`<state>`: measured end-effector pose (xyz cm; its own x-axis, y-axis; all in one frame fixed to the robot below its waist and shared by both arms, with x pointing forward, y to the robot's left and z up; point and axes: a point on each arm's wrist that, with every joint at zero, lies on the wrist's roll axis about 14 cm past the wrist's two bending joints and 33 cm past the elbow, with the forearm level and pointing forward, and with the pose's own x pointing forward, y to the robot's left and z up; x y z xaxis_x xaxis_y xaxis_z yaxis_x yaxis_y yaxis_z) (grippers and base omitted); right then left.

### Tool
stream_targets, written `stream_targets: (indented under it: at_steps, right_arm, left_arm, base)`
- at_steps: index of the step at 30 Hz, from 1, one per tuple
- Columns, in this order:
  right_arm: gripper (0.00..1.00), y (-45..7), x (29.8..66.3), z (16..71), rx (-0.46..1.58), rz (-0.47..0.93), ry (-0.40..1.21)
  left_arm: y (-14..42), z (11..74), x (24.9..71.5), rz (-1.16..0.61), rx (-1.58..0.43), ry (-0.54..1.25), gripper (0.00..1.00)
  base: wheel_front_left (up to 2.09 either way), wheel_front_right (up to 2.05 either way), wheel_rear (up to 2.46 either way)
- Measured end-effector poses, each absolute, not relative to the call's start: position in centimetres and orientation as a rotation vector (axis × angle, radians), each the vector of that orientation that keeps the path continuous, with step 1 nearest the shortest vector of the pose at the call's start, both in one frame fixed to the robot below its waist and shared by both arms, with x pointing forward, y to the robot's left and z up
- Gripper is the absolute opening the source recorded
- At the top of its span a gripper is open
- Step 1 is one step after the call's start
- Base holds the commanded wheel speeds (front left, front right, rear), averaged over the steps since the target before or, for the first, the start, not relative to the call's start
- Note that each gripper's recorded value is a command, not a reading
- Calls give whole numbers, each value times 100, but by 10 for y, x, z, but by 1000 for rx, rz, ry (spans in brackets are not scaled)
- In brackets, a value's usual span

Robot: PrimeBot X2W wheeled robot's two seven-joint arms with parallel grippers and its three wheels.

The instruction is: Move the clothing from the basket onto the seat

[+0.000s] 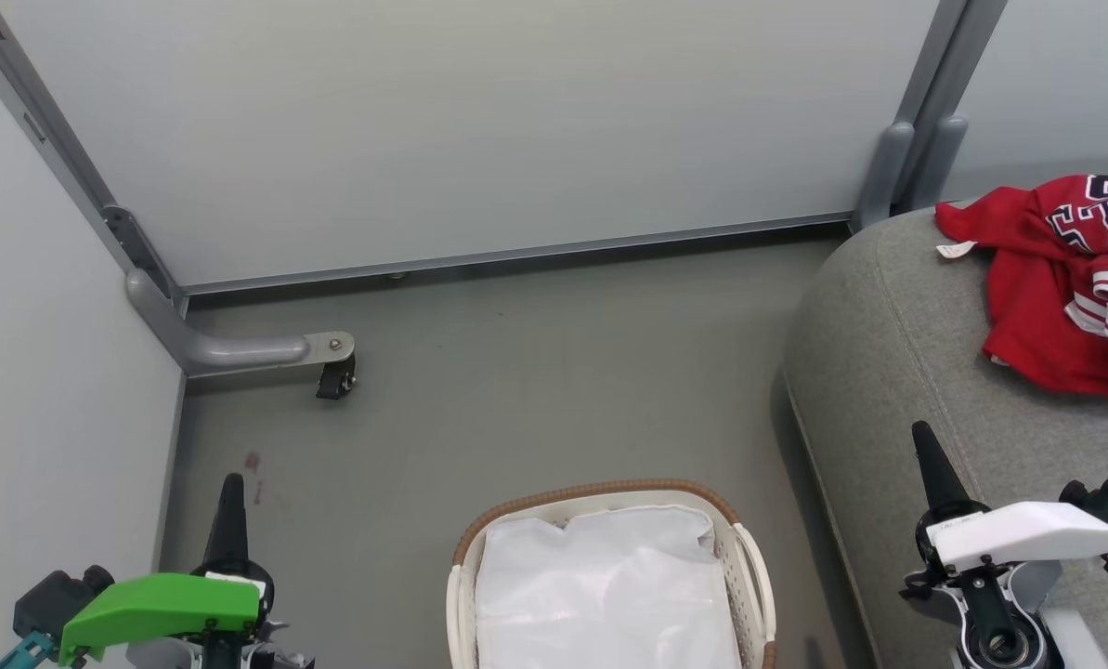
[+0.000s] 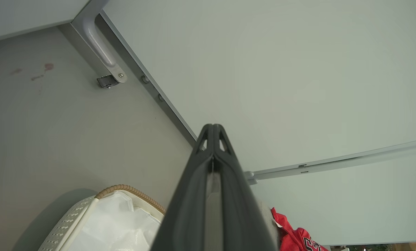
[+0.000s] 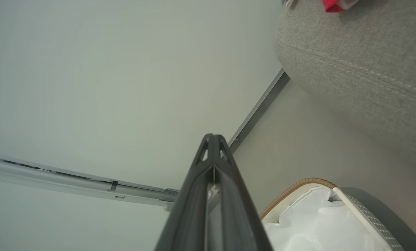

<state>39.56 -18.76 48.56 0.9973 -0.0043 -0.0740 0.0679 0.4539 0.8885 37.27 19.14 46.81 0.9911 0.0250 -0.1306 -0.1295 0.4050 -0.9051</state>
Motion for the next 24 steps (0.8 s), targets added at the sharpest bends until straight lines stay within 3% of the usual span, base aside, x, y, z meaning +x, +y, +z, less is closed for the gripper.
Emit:
stream_targets:
  at_steps: [24]
  right_arm:
    - [0,-193,393,494,1320,-36,43]
  left_arm:
    - [195,482,380,71,-1348,70,0]
  base:
    - [0,0,0]
